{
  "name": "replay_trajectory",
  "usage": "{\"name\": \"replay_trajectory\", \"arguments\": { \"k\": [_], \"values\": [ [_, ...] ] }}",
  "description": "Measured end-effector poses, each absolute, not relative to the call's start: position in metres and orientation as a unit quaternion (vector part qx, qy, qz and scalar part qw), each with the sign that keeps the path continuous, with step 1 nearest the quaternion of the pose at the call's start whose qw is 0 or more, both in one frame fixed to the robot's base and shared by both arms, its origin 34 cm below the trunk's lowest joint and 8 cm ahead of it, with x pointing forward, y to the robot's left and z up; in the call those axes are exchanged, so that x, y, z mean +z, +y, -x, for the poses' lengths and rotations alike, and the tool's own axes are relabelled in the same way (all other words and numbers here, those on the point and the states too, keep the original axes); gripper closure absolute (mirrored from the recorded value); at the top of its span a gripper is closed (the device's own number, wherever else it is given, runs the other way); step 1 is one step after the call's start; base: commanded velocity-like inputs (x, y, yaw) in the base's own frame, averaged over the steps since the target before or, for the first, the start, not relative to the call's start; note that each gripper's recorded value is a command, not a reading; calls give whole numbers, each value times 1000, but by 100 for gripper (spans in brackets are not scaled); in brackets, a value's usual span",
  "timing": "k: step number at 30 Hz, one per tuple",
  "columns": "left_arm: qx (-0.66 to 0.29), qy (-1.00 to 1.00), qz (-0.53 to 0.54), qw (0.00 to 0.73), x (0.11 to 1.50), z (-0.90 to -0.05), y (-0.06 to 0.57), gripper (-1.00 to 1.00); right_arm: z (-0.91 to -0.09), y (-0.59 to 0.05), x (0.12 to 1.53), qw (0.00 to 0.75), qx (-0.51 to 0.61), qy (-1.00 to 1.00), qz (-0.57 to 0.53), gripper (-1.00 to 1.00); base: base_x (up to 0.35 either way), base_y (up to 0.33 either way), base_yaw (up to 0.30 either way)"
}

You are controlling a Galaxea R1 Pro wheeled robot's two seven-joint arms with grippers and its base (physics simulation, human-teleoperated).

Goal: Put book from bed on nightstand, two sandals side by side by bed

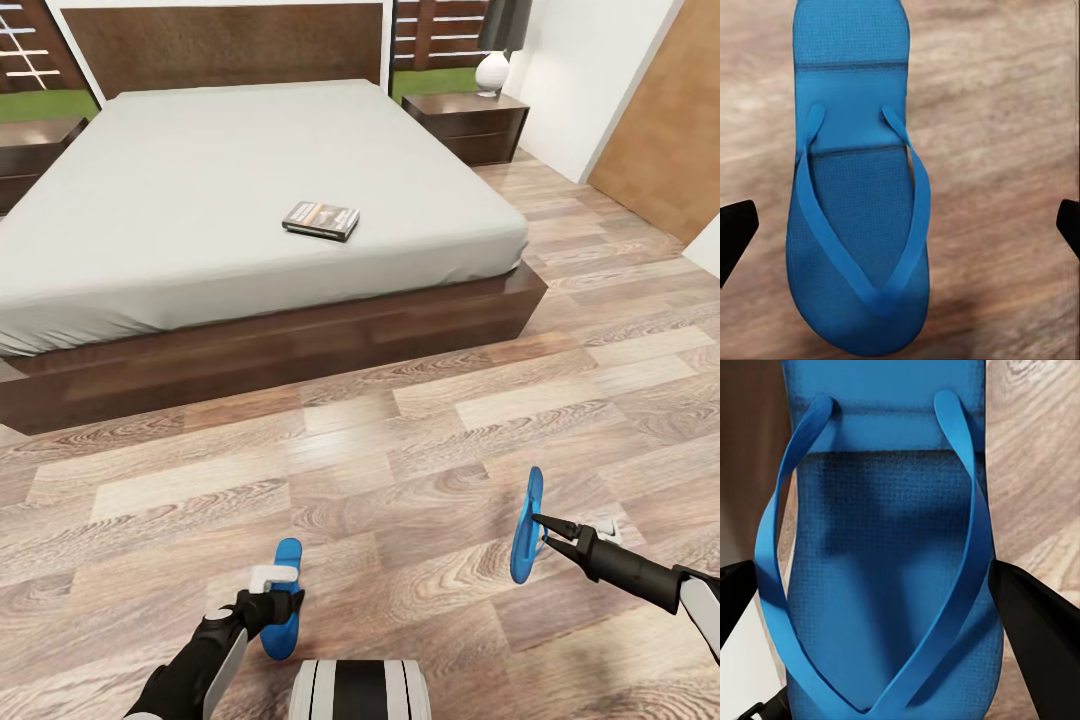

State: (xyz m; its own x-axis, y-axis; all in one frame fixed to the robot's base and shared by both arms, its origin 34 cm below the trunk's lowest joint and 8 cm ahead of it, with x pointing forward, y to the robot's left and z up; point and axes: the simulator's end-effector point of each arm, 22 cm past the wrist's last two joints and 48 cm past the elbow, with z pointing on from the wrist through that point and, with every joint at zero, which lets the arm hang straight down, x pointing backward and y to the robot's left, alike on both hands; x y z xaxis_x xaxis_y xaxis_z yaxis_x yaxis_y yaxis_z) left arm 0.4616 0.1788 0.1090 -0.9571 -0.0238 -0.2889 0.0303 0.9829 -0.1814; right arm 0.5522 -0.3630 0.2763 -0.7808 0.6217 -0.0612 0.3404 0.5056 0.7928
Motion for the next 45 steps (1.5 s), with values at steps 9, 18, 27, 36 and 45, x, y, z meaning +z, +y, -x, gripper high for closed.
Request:
{"name": "replay_trajectory", "arguments": {
  "k": [9, 18, 27, 36, 45],
  "values": [
    [-95, 985, -2, 142, 105, -458, 178, -100, -549, -363, 270, 167, 406, 852, -284, 100, 0, 0, 0],
    [-94, 988, 0, 125, 90, -444, 178, -100, -541, -363, 252, 151, 401, 855, -292, 100, 0, 0, 0],
    [-93, 989, 2, 111, 80, -433, 179, -100, -534, -363, 239, 139, 398, 856, -298, 100, 0, 0, 0],
    [-93, 990, 3, 103, 74, -426, 179, -100, -530, -363, 231, 132, 395, 858, -301, 100, 0, 0, 0],
    [-92, 992, 4, 86, 60, -410, 179, -100, -520, -363, 214, 116, 390, 860, -308, 100, 0, 0, 0]
  ]
}}
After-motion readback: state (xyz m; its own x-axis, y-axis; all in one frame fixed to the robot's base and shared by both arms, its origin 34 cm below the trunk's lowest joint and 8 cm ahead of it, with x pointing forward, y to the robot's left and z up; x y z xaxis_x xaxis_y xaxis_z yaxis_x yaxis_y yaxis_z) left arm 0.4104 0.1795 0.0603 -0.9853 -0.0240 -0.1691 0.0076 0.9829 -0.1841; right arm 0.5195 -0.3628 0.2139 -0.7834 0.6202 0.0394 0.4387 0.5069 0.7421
